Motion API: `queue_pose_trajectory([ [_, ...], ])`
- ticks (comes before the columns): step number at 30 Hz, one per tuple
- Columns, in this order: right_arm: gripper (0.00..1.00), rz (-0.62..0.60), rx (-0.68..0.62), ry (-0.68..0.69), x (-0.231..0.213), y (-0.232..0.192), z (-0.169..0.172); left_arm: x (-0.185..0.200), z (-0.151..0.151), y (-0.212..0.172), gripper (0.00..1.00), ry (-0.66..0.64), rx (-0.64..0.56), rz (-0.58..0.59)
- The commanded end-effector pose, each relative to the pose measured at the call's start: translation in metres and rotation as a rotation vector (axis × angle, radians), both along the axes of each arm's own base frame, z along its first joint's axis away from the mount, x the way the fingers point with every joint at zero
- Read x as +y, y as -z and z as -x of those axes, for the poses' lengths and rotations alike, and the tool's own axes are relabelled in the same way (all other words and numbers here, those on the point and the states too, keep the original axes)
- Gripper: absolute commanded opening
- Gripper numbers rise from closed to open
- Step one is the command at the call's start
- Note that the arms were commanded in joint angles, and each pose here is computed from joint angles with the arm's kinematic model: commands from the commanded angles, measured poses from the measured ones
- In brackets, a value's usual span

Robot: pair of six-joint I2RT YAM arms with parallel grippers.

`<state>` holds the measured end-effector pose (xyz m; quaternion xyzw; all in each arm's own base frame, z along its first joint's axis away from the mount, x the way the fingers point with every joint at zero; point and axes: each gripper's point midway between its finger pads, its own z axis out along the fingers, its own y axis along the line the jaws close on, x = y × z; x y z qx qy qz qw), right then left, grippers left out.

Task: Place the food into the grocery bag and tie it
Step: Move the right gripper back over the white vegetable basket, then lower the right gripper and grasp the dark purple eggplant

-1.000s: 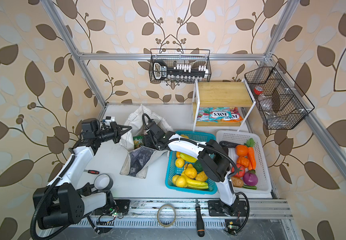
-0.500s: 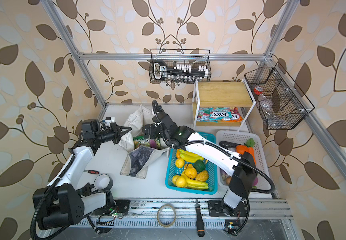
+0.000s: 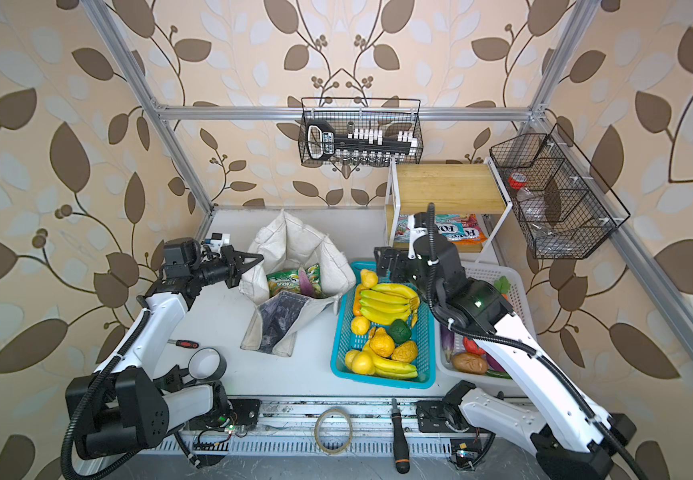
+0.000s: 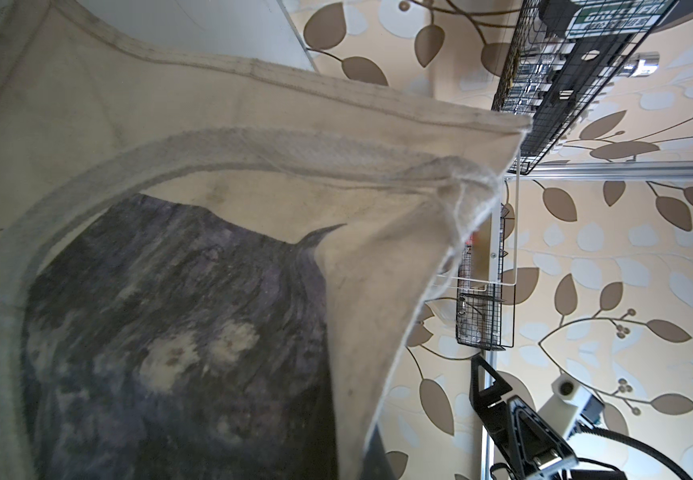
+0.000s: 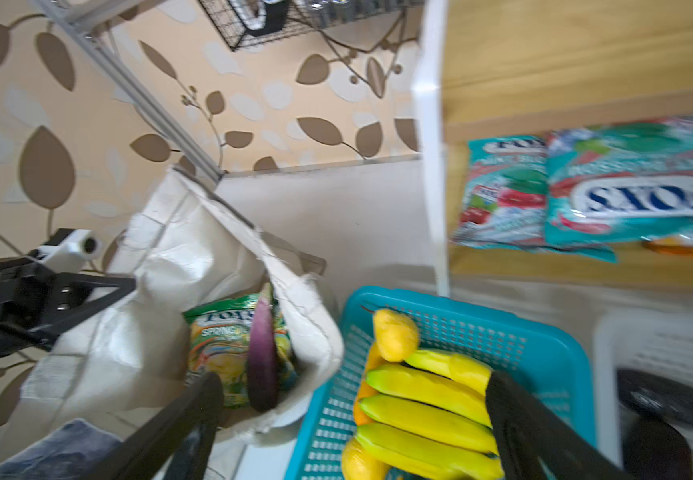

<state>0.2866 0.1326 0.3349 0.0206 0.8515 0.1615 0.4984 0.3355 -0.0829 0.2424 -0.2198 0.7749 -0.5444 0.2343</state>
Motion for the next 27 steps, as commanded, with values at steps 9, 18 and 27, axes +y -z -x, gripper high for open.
queue_pose_trajectory([
  [9, 0.97, 0.040, 0.180, 0.228, -0.099, 0.109, 0.003, -0.007, 0.007, -0.022, 0.00, 0.053, -0.083, -0.010],
  [18, 0.79, -0.032, 0.308, 0.404, -0.158, 0.178, -0.004, -0.008, 0.008, -0.016, 0.00, 0.060, -0.072, 0.002],
  [27, 0.68, -0.029, 0.472, 0.457, -0.181, 0.243, 0.008, -0.009, 0.011, -0.017, 0.00, 0.064, -0.079, 0.004],
])
